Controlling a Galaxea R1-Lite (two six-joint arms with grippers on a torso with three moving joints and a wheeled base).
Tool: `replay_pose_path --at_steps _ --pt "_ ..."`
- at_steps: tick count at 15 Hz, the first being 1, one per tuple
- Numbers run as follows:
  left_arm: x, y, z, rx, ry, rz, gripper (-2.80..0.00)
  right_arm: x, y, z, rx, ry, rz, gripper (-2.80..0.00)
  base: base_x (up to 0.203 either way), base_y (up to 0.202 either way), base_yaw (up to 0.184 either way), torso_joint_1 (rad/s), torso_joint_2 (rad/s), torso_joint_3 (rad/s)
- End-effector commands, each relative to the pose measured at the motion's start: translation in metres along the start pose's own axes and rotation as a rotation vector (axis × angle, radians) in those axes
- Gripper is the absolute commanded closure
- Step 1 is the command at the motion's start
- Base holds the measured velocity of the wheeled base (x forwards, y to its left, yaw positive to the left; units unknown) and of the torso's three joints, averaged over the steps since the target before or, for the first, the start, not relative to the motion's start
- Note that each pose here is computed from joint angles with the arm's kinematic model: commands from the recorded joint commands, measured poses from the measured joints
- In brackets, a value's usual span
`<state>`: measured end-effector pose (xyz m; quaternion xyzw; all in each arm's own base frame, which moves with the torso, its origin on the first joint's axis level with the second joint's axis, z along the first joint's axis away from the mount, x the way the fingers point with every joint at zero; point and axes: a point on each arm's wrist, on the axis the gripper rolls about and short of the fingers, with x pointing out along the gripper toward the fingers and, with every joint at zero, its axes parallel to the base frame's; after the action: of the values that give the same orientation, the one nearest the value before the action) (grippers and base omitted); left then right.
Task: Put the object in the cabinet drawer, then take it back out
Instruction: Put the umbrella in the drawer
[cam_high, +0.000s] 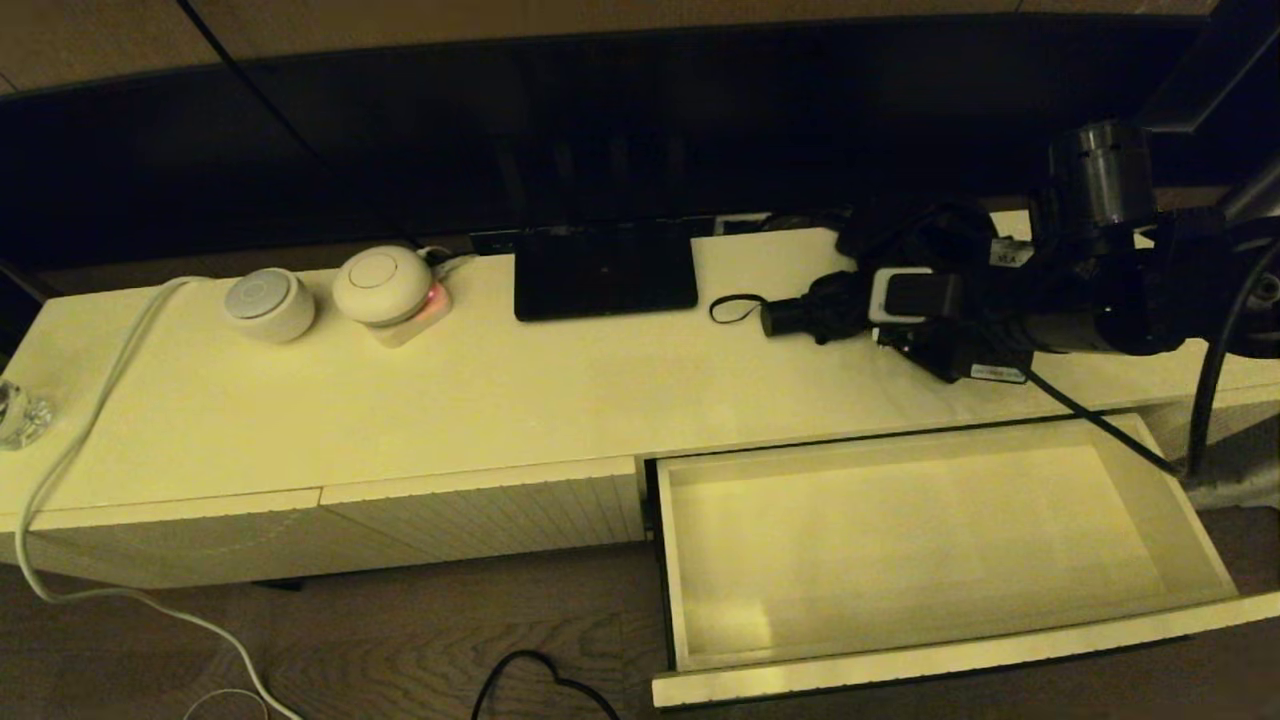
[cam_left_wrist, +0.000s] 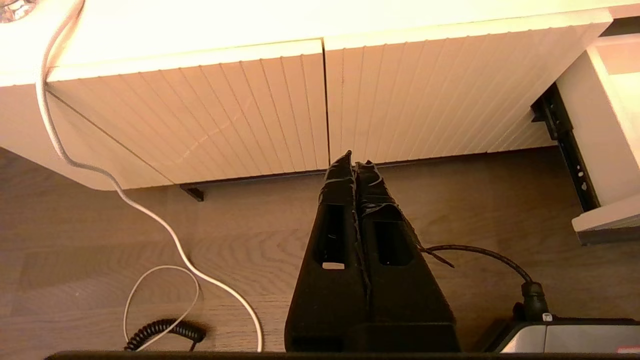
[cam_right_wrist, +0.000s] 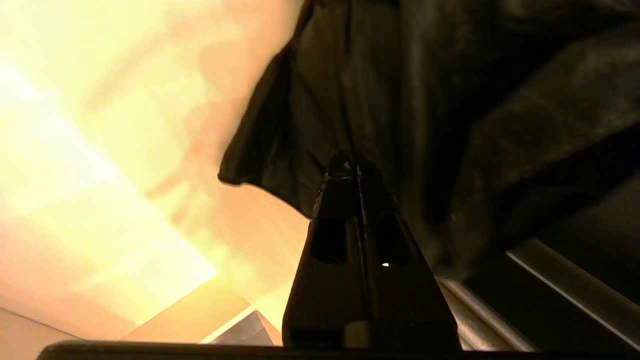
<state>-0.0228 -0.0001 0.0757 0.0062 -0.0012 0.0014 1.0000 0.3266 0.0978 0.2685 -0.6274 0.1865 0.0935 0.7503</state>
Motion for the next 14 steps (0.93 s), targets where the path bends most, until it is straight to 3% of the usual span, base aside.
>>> replay_pose_path --at_steps 1,6,14 --pt "0.0 0.0 0.0 0.0 0.001 0.0 0.0 -0.002 0.002 -0.002 -0.01 0.002 0.005 0.0 0.0 0.0 0.0 0.0 0.0 0.0" --pt "0.0 0.0 0.0 0.0 0.001 0.0 0.0 0.018 0.021 0.001 0.002 0.024 0.065 0.0 0.0 0.0 0.0 0.0 0.0 0.0" --pt "0.0 0.0 0.0 0.0 0.001 0.0 0.0 -0.021 0.019 -0.012 -0.035 0.01 0.053 0.0 0.0 0.0 0.0 0.0 0.0 0.0"
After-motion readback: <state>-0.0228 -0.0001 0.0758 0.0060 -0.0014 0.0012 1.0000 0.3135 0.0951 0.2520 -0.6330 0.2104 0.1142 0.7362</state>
